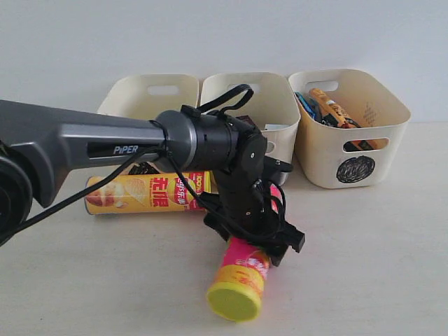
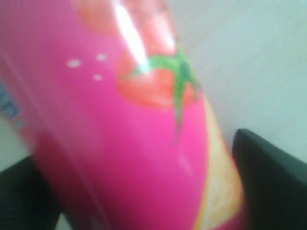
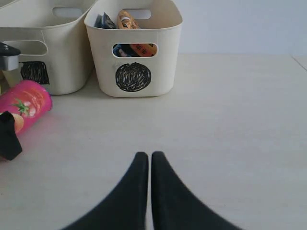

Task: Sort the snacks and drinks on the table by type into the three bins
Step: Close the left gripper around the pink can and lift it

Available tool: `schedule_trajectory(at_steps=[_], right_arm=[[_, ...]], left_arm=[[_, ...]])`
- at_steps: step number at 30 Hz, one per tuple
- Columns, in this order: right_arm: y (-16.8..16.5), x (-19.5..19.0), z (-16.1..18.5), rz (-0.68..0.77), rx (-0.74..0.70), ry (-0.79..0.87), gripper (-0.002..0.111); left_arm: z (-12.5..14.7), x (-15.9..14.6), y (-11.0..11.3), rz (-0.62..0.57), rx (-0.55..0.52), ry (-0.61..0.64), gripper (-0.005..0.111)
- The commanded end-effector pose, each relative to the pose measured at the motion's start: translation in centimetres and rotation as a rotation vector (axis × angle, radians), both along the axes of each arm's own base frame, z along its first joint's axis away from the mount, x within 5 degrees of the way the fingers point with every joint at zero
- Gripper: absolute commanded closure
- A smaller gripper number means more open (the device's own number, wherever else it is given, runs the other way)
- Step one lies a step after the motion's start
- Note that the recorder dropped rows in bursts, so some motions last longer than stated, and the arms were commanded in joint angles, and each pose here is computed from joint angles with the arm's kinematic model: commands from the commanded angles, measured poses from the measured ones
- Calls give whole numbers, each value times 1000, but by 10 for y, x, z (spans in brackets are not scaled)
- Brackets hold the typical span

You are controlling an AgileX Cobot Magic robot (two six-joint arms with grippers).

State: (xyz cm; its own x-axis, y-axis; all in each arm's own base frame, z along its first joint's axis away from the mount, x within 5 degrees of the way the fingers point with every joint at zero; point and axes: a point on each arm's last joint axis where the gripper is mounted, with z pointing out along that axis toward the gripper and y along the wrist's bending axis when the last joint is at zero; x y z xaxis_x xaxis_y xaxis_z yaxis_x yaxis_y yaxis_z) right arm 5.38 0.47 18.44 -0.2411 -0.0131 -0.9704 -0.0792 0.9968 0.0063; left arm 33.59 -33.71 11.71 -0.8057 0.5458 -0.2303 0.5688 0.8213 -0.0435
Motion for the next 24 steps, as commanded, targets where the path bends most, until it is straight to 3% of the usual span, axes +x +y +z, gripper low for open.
schedule_trajectory(at_steps=[1,2,8,14,20,24], right_arm=[[0,0,0,-3,-12,-10,108],[0,0,0,-3,-12,-10,108],[0,0,0,-3,-12,-10,108],[0,0,0,-3,-12,-10,108],[0,0,0,-3,-12,-10,108],[0,0,0,-3,-12,-10,108]], left_arm=[[3,0,0,-30,15,-4,96],[3,-1,1,-56,27,0,101],[26,-8,3,-108,20,33,102],[92,-16,11,-227,-35,-67,102],[163,-33,29,-263,-85,-164,102],[195,-34,47,-247,-88,-250,102]])
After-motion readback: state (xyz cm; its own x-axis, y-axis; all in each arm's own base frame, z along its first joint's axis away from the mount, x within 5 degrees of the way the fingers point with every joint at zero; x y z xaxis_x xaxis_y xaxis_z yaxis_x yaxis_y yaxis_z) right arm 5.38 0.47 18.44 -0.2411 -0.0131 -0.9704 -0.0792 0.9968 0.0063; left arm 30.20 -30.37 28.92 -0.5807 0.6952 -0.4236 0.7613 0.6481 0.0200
